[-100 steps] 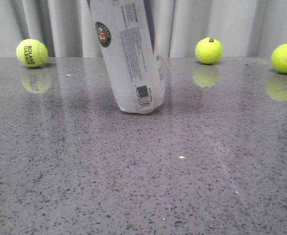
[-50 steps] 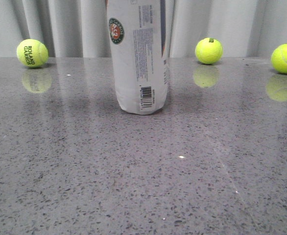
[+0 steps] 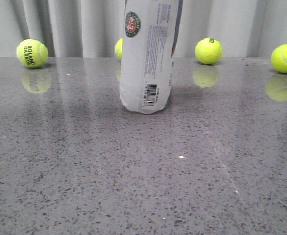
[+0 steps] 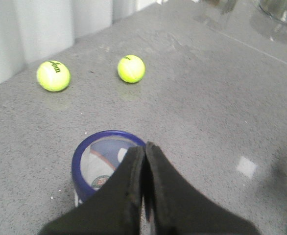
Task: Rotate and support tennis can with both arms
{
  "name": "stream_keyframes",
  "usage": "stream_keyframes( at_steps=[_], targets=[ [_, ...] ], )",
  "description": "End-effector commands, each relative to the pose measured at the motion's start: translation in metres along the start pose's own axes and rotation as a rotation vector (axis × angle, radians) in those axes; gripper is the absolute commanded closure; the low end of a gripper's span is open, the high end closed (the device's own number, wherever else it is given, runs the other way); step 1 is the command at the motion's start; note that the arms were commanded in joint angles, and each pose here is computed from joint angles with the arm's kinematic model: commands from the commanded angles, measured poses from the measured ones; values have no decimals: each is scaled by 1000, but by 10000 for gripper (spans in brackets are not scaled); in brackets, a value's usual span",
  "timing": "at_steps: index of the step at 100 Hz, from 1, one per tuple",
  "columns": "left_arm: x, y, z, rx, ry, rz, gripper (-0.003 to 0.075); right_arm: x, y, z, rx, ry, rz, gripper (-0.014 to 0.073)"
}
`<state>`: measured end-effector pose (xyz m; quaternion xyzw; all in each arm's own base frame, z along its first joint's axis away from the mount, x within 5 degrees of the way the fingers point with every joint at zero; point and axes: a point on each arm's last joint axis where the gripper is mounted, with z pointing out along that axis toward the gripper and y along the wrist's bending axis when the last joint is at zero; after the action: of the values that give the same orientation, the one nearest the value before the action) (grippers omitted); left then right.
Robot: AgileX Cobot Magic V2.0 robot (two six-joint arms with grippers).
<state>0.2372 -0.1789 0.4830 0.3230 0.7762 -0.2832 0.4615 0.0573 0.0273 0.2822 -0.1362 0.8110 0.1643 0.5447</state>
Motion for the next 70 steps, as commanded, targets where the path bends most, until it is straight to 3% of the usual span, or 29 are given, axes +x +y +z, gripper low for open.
stream_keyframes(
  at_steps=[1, 33, 70],
  targets=[
    [-2, -9, -24, -20, -171, -26, 740, -14, 1, -3, -1, -97, -15, 662],
    [63, -5, -50, -163, -340, -80, 740, -14, 1, -3, -1, -97, -15, 662],
    [126, -6, -69, -233, -379, -89, 740, -14, 1, -3, -1, -97, -15, 662]
  ],
)
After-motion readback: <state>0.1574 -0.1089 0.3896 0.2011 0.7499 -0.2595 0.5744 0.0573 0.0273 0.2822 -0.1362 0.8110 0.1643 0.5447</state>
